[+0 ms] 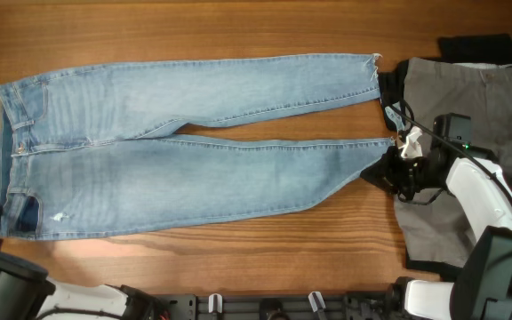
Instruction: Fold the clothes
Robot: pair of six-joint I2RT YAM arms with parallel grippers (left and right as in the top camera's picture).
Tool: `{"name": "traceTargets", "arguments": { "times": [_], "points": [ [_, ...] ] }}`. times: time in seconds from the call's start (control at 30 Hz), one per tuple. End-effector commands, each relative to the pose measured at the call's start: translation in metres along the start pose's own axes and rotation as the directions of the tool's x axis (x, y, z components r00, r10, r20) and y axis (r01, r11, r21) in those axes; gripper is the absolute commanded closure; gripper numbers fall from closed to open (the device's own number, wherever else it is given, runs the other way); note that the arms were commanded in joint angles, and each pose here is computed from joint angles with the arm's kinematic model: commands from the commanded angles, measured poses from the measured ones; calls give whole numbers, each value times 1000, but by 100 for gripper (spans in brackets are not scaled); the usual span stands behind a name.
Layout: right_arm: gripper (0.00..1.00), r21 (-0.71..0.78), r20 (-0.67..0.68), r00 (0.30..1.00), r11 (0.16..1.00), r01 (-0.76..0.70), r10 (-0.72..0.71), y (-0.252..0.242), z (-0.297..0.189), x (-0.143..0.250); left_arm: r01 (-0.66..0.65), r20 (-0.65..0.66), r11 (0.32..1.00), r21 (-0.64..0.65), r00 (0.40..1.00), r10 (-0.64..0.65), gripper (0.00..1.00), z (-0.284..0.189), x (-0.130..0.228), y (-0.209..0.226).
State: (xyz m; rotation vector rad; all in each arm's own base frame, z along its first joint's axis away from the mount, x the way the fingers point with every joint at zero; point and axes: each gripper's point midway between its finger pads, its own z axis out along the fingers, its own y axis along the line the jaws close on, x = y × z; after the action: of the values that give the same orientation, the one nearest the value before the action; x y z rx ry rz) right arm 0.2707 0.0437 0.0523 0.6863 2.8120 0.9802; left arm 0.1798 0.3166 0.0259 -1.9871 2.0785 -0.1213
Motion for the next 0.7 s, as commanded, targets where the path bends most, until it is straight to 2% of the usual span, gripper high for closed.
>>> {"name": "traceTargets", "arguments": {
  "times": [0.0,0.1,0.13,0.27,0.3,0.33,0.37,0.5,0.6,0.67],
  "points": [
    [96,-16,22,1000,1000,11,-11,9,-5,-6,-12,-75,999,-36,997,9,45,26,12,11],
    [96,-9,24,1000,1000,11,-11,8,-5,-6,-7,-110,999,-52,994,1,46,35,19,16],
    [96,-2,26,1000,1000,12,-11,6,-5,-6,-7,-114,999,-54,994,1,49,37,19,16],
    [96,17,29,1000,1000,9,-10,3,-5,-7,-36,-101,998,-48,994,31,69,38,16,15],
    [96,18,29,1000,1000,10,-10,3,-5,-7,-36,-100,998,-44,995,32,79,38,15,14],
    [96,21,30,999,1000,9,-10,2,-5,-7,-34,-102,999,-39,994,30,94,38,16,14],
    [96,21,30,1000,1000,9,-10,2,-5,-7,-32,-110,999,-27,994,29,96,38,17,12],
    [96,22,26,1000,1000,7,-7,2,-5,-6,-24,-131,999,-29,991,20,96,24,21,9],
    [96,28,20,1000,1000,0,-1,1,-5,-4,53,-87,985,-164,994,-68,96,-11,10,22],
    [96,28,19,1000,1000,1,-2,1,-5,-4,71,-58,982,-174,995,-83,96,-35,2,18]
  ]
}}
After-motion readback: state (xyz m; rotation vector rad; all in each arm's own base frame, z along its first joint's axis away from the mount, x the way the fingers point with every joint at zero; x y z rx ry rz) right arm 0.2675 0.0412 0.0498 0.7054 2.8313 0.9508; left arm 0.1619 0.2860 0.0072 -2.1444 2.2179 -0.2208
